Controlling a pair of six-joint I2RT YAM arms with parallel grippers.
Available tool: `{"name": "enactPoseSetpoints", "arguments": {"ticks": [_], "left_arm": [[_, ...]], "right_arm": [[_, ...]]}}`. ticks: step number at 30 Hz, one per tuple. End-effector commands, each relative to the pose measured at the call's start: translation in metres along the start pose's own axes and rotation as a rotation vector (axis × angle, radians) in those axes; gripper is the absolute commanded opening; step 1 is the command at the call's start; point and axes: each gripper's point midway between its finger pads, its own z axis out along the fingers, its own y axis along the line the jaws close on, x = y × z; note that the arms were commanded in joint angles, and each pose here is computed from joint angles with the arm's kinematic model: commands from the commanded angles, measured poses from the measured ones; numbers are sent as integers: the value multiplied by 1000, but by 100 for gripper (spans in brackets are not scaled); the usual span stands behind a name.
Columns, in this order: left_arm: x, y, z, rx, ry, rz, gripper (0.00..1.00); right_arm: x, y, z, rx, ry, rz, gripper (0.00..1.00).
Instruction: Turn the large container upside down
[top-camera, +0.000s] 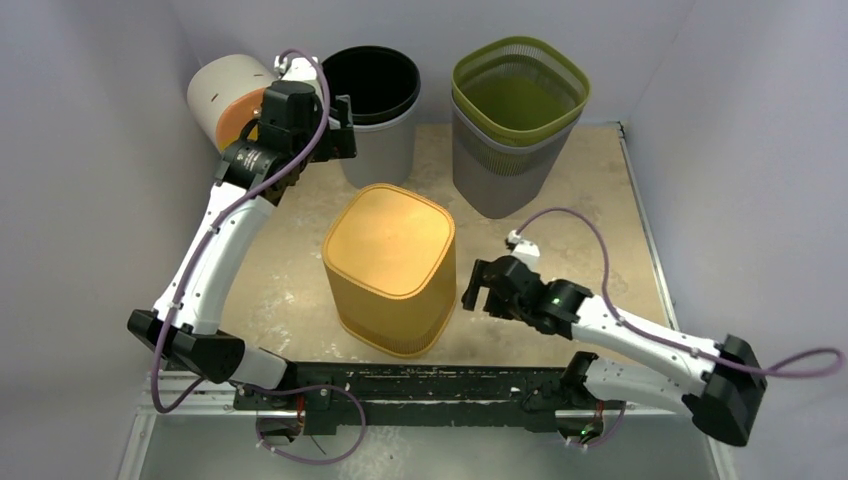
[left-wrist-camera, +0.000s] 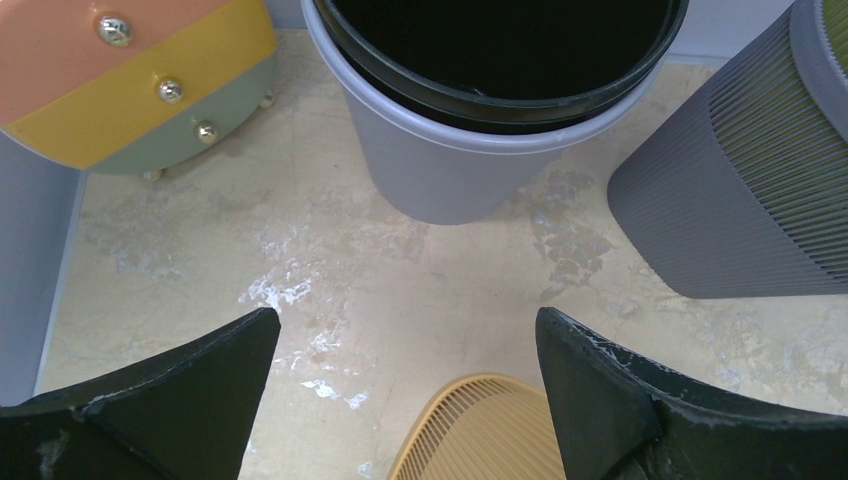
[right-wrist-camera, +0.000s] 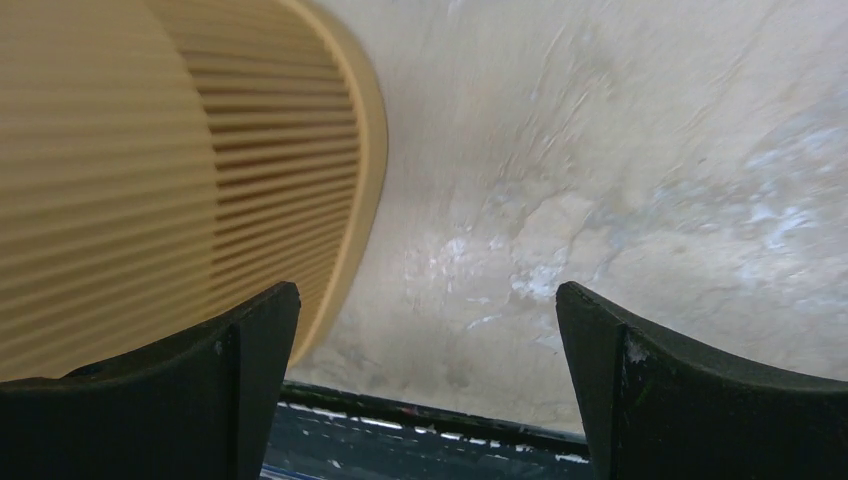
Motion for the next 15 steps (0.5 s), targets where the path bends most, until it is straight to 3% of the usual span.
{"name": "enactPoseSetpoints", "arguments": {"ticks": [1, 8, 15], "left_arm": [[-24, -12, -7, 58, -68, -3, 96], [-27, -12, -18, 81, -75, 10, 96], [-75, -39, -62, 273, -248, -82, 96]], "right_arm": [[24, 22, 15, 8, 54, -25, 100], [31, 92, 44, -80, 43, -161, 100], [15, 182, 85, -206, -2, -326, 100]]}}
